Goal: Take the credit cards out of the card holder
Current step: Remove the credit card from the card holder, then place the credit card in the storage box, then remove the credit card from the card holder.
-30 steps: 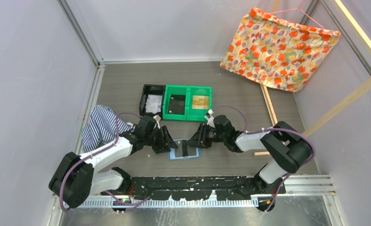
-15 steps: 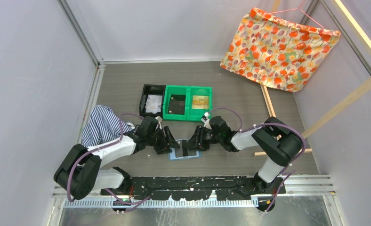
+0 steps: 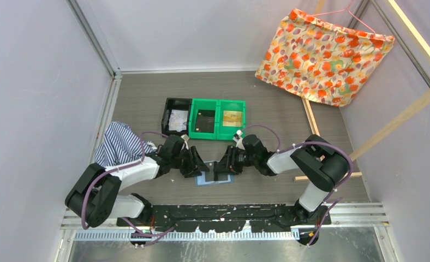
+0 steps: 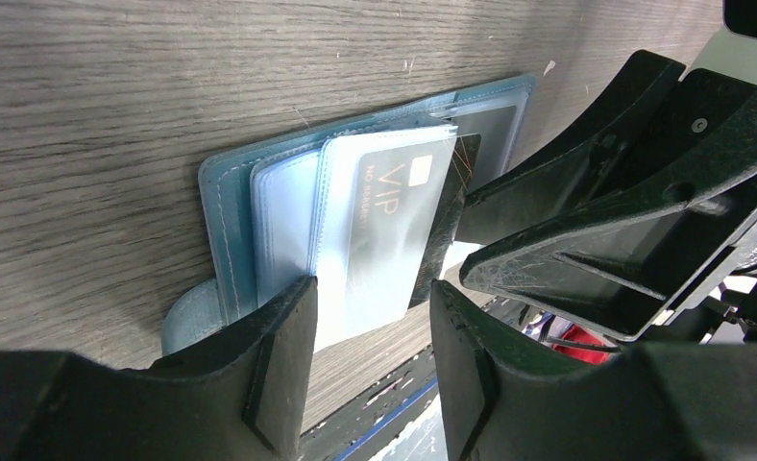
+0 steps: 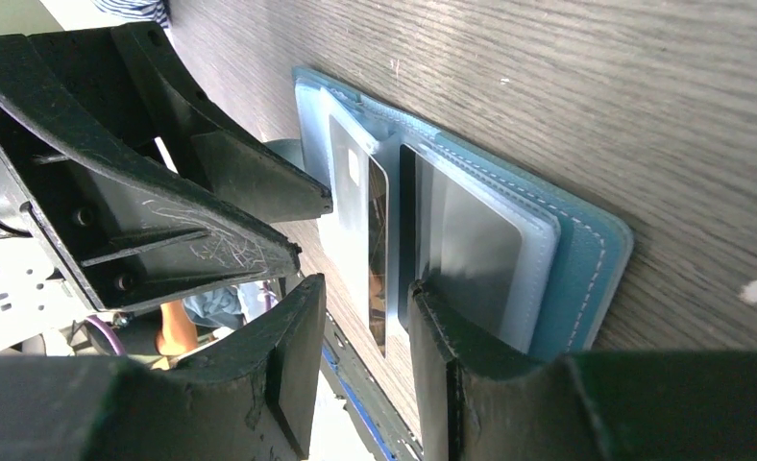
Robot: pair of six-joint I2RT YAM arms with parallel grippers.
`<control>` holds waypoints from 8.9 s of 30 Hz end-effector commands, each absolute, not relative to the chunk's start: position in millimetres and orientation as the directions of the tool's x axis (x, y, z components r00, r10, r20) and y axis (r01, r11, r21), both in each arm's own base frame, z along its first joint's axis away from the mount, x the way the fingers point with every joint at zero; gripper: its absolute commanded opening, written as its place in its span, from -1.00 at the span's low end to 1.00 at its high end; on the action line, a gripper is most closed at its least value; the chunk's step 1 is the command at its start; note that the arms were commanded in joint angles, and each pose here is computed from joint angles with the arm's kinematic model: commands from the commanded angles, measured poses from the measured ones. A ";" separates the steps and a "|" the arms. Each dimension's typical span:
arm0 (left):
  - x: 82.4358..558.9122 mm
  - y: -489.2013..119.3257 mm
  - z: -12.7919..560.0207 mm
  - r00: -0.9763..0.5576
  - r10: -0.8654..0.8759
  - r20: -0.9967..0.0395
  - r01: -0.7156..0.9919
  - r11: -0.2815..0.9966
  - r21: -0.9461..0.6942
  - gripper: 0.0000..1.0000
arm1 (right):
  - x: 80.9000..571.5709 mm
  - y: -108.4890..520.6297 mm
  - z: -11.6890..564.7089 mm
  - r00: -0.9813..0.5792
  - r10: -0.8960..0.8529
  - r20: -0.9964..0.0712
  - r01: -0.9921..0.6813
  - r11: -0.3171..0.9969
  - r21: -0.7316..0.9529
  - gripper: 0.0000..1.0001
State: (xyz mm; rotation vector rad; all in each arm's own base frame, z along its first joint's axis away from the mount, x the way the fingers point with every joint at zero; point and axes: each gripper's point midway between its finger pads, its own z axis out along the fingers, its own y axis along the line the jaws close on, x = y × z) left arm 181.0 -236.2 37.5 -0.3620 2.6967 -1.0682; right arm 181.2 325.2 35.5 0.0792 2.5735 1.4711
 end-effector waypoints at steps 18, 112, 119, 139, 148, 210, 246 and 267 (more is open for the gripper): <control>178.4 -231.0 27.5 -0.942 -0.315 -0.111 -0.162 0.723 -0.672 -0.06 | 186.3 333.6 46.2 -0.980 0.137 -0.146 -0.071 0.444 0.893 -0.91; 306.4 -204.4 193.5 -0.553 -0.704 -0.446 -0.159 0.615 -0.773 -0.99 | 230.9 164.7 158.4 -0.739 0.240 -0.630 -0.075 0.900 0.430 0.46; 388.6 -204.5 203.3 -0.259 -0.878 -0.402 -0.182 0.453 -0.873 -0.99 | 223.2 164.9 165.3 -0.738 0.278 -0.615 -0.062 0.880 0.471 0.46; 437.8 -240.6 130.9 -0.120 -0.954 -0.276 -0.367 0.301 -0.880 -0.98 | 210.3 153.4 175.9 -0.727 0.288 -0.624 -0.054 0.882 0.469 0.40; 433.1 -244.7 112.1 -0.136 -0.947 -0.291 -0.442 0.321 -0.838 -0.54 | 204.5 151.6 170.8 -0.736 0.296 -0.609 -0.041 0.878 0.477 0.40; 196.6 -308.0 74.7 -0.933 -0.244 -0.264 0.037 0.664 -0.747 -0.37 | 197.4 284.1 63.1 -0.941 0.243 -0.235 -0.017 0.661 0.750 -0.38; 183.0 -268.6 23.6 -0.934 -0.247 -0.256 -0.044 0.794 -0.606 -0.34 | 193.5 282.5 25.6 -0.957 0.220 -0.192 0.019 0.701 0.713 -0.73; 183.6 -271.6 31.0 -0.922 -0.297 -0.249 -0.065 0.752 -0.656 -0.54 | 190.6 289.3 19.2 -0.962 0.214 -0.169 0.023 0.682 0.731 -0.82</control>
